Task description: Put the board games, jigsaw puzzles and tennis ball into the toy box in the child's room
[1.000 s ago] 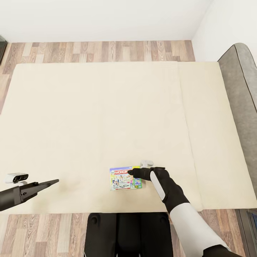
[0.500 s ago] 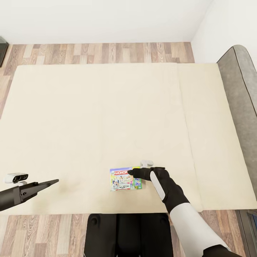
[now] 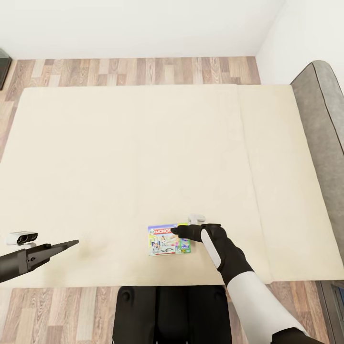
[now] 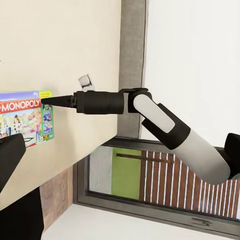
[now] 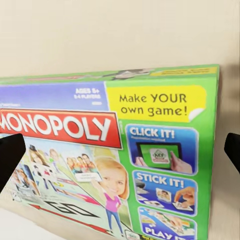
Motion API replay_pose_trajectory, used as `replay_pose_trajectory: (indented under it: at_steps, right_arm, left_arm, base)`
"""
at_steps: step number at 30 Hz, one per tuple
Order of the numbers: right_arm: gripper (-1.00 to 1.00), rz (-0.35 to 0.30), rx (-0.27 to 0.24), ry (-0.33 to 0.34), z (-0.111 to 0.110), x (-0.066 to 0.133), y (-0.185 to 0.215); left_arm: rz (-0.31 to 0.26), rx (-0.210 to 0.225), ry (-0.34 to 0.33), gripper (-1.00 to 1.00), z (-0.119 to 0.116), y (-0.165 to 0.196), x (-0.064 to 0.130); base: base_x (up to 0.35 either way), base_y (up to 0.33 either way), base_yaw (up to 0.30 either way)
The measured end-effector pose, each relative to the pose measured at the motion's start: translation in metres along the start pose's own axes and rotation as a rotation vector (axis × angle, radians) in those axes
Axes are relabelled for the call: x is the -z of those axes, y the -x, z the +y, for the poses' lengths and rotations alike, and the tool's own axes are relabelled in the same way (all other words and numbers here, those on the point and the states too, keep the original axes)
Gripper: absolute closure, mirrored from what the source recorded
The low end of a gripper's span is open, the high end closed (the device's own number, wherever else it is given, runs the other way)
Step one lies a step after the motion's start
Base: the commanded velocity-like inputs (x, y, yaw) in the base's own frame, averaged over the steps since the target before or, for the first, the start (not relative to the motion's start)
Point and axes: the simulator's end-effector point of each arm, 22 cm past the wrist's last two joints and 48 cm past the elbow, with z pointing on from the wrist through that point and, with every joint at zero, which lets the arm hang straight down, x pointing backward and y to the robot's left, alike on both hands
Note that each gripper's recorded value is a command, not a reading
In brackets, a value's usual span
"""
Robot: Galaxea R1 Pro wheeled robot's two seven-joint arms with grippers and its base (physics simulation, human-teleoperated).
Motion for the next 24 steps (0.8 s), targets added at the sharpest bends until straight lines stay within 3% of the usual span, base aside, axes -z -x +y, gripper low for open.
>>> replay_pose_trajectory:
  at_steps: [9,24]
  right_arm:
    - [-1.00,0.001,-0.001,0.000,0.0000,0.0000,-0.0004]
    - [-1.00,0.008,-0.002,0.000,-0.0002,-0.0004,-0.0024]
  left_arm:
    - [-0.001,-0.001,0.001,-1.00,0.0002,0.0002,0.0003]
    - [-0.001,0.000,0.001,-1.00,0.0002,0.0002,0.0002]
  base:
    - [0.000,0.133,0.000]
    - [0.000,0.009,0.000]
